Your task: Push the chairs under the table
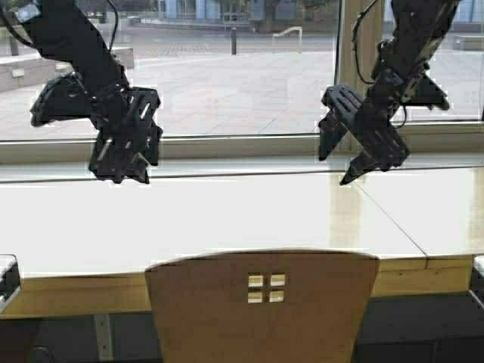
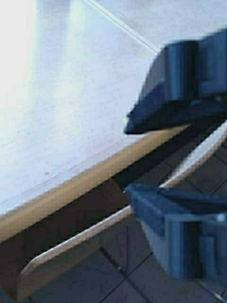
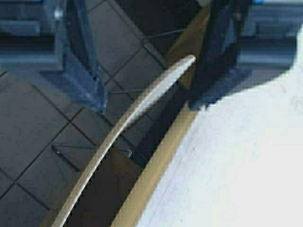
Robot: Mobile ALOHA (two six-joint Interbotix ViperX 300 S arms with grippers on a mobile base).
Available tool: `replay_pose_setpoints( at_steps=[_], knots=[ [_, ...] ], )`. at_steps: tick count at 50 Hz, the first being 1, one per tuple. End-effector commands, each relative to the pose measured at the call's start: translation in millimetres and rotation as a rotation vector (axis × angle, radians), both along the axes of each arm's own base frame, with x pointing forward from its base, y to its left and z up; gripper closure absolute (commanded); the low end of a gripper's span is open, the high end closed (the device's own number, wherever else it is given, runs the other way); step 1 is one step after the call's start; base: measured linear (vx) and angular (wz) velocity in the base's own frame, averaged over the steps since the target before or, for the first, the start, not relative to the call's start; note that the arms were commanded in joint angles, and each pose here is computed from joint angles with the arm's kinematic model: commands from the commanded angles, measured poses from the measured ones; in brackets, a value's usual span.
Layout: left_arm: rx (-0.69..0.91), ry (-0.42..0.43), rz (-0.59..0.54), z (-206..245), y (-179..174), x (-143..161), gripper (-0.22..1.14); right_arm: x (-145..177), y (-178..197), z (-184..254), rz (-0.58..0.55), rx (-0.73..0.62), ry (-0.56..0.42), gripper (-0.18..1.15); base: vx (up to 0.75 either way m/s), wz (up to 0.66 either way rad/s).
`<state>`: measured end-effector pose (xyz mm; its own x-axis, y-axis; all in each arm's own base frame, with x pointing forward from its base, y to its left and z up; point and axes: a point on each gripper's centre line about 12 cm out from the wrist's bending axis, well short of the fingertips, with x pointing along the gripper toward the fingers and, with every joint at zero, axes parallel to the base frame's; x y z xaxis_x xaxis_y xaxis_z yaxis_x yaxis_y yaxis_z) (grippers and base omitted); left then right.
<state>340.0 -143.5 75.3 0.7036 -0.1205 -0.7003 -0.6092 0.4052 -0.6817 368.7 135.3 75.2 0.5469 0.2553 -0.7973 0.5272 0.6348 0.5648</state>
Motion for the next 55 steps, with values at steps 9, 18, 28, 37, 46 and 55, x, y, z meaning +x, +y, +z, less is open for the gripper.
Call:
replay_pose_setpoints(
  at_steps=[9, 18, 28, 37, 46, 55],
  knots=[
    [0.111, -0.17, -0.162, 49.3, 15.9, -35.4, 0.17, -7.2, -13.2, 50.6, 0.202, -0.209, -0.238, 0.09, -0.14, 0.14],
    [0.16, -0.199, -0.224, 54.1, 16.6, -40.8, 0.17, -7.0, -8.7, 66.2, 0.347, -0.29, -0.292, 0.09, -0.16, 0.25],
    [0.17, -0.208, -0.245, 54.3, 12.1, -39.7, 0.17, -7.2, -10.5, 73.3, 0.445, -0.381, -0.343, 0.09, -0.3, 0.25],
    [0.233, -0.252, -0.305, 53.7, 4.8, -26.6, 0.17, 0.3, -8.8, 72.5, 0.514, -0.451, -0.377, 0.09, -0.41, 0.25],
    [0.257, -0.246, -0.323, 43.6, -2.0, -9.9, 0.17, 11.9, -4.9, 75.0, 0.523, -0.46, -0.394, 0.09, -0.38, 0.19],
    [0.253, -0.239, -0.327, 40.2, -5.8, -7.8, 0.17, 17.1, -3.8, 65.4, 0.551, -0.482, -0.381, 0.09, -0.33, 0.18]
  ],
)
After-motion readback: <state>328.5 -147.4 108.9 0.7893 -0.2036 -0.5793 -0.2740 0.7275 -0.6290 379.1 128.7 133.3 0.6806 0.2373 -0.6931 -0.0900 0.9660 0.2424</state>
